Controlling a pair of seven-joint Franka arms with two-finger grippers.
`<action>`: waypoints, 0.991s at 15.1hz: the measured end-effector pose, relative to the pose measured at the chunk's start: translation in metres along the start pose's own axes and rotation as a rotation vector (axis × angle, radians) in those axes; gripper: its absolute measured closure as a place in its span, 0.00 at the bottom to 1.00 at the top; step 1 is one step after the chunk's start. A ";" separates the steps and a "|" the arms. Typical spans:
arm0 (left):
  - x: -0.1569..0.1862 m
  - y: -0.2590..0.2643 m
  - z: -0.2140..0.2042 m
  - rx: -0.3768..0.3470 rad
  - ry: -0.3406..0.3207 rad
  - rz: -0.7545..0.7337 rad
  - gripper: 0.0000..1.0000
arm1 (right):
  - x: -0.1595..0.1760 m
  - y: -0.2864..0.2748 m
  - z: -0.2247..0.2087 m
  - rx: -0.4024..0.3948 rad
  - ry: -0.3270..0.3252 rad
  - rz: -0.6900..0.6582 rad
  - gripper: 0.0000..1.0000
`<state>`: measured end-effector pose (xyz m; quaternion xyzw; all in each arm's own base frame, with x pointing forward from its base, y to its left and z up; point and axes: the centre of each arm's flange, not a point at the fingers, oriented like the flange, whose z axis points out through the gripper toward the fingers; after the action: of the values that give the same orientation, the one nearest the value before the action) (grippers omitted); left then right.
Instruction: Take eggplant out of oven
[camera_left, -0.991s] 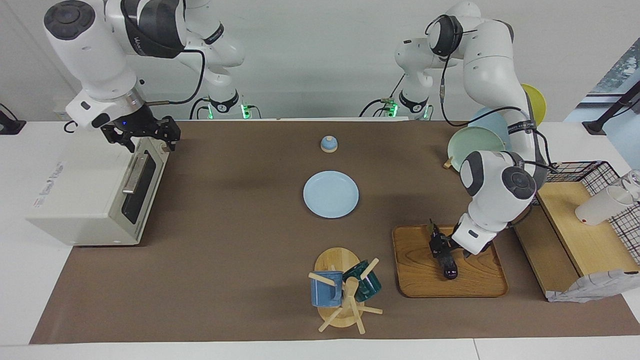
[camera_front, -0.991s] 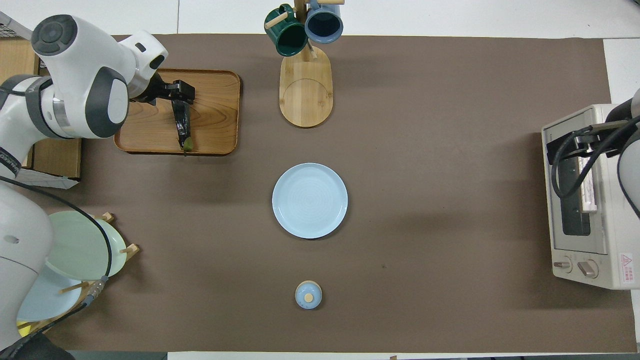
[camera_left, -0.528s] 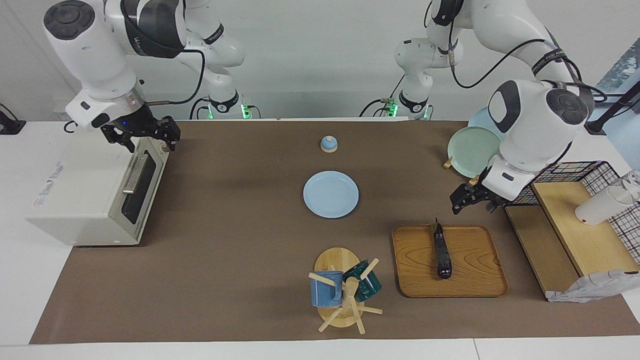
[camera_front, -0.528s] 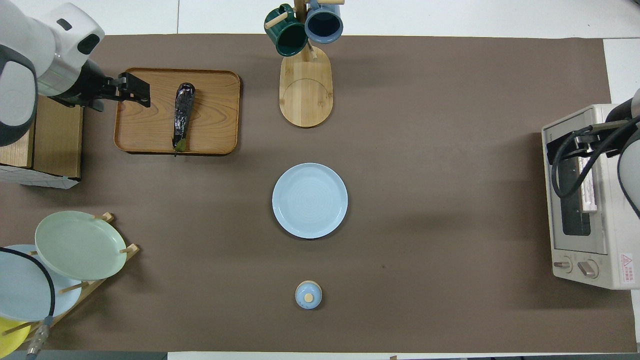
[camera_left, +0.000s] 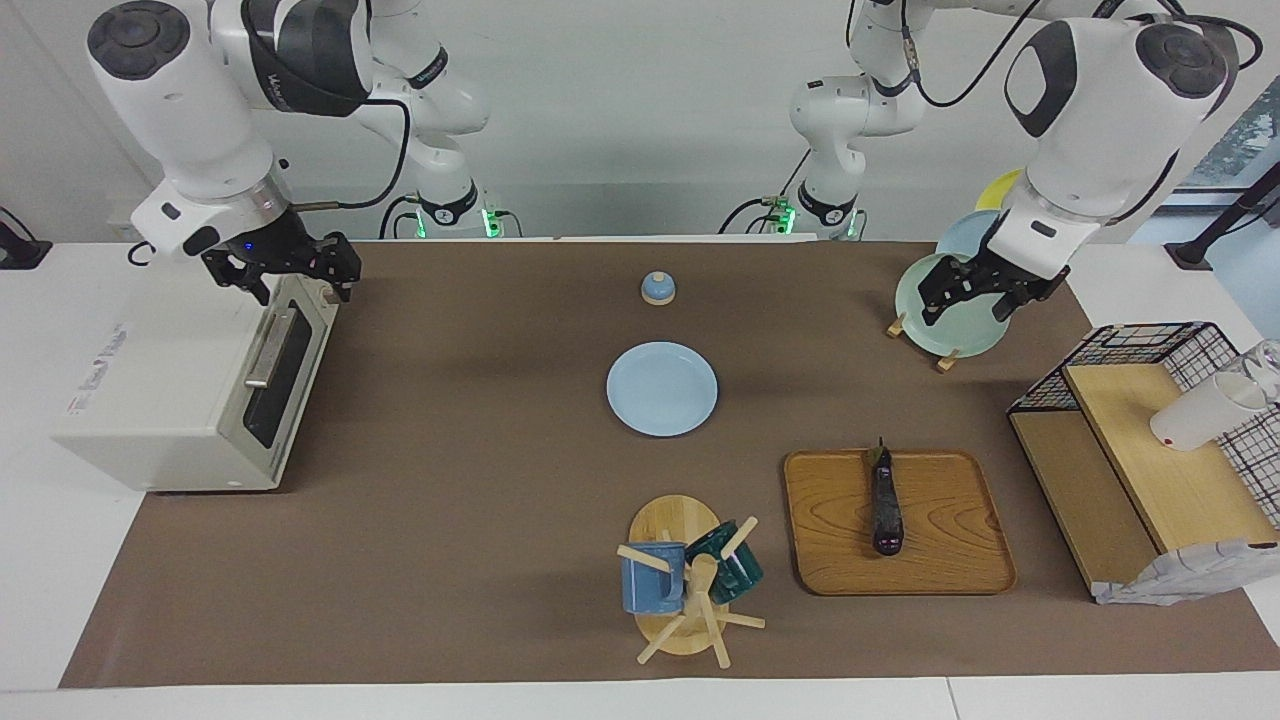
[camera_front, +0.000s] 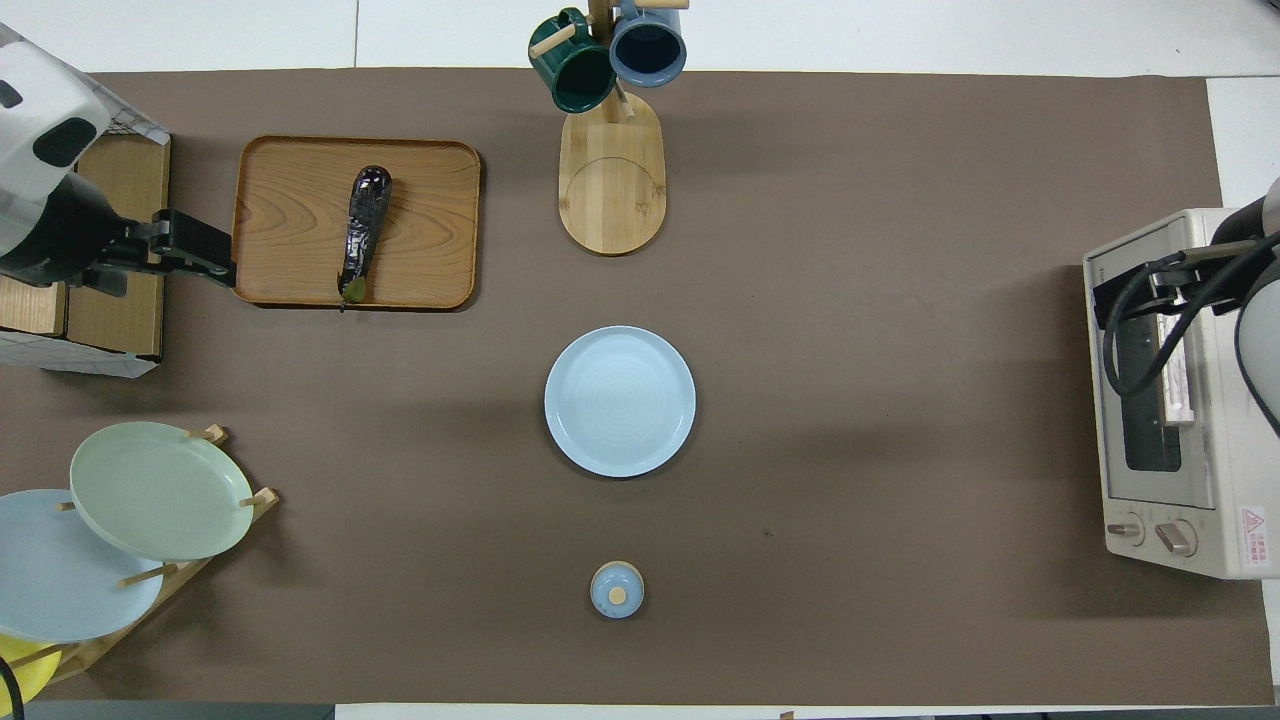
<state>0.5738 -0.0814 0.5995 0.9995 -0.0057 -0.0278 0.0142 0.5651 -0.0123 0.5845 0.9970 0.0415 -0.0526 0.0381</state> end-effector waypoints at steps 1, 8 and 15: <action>-0.007 -0.002 -0.003 0.003 -0.009 -0.003 0.00 | 0.000 0.000 0.000 0.000 0.000 0.000 0.00; -0.017 -0.005 -0.001 0.008 -0.031 -0.011 0.00 | 0.000 0.000 0.000 0.000 0.000 0.000 0.00; -0.046 -0.004 -0.012 0.028 -0.122 -0.044 0.00 | 0.000 0.000 0.000 0.000 0.000 0.000 0.00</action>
<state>0.5290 -0.0767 0.6137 0.9959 0.0152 -0.0890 -0.0007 0.5651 -0.0123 0.5845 0.9970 0.0415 -0.0526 0.0381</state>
